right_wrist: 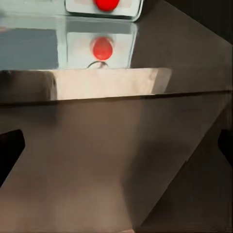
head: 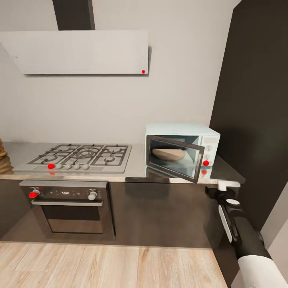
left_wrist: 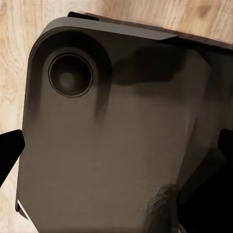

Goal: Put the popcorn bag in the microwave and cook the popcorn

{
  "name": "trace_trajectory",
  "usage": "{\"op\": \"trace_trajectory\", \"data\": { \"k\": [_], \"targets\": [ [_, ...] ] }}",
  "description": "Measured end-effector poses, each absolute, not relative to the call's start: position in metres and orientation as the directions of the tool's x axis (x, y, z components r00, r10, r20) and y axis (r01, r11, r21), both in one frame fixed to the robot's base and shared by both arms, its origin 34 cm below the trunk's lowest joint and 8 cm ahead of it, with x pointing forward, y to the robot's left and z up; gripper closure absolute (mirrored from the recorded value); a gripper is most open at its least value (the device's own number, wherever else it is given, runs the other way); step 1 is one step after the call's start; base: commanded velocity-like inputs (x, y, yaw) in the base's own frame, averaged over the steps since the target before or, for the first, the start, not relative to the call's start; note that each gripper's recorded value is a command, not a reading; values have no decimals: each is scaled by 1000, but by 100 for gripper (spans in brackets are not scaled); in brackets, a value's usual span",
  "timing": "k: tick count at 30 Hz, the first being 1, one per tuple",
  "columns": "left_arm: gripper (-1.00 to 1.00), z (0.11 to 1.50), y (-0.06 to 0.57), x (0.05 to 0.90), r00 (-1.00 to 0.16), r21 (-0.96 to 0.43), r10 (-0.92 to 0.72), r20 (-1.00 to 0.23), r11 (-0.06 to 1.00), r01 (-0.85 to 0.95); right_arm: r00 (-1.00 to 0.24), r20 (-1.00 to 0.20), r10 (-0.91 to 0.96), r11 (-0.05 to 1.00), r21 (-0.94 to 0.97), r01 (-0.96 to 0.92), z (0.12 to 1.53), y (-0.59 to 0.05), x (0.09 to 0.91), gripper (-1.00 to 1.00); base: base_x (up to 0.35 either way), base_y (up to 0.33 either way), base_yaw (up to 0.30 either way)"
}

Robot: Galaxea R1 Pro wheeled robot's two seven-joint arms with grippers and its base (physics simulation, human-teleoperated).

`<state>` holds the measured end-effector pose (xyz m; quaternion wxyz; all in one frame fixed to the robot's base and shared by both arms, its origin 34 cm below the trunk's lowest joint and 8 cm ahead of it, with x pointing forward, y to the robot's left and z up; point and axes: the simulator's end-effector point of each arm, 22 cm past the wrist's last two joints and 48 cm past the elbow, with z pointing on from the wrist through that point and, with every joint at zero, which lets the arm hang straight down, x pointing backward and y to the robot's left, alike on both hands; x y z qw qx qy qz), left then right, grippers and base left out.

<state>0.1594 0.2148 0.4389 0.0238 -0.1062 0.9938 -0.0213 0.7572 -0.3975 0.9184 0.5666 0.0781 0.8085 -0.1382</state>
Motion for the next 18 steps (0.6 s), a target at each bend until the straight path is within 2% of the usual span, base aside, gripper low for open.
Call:
{"op": "trace_trajectory", "data": {
  "k": [9, 18],
  "targets": [
    [-100, 439, 214, 161, -975, -49, -219, -45, 975, -217, -282, -959, -29, 949, -115, 293, 942, -399, 759, -100, 0, -8, 0],
    [-100, 439, 215, 160, -975, -49, -217, -44, 975, -215, -219, -975, -41, 949, -107, 297, 962, -399, 762, -100, 76, -224, 0]
  ]
}}
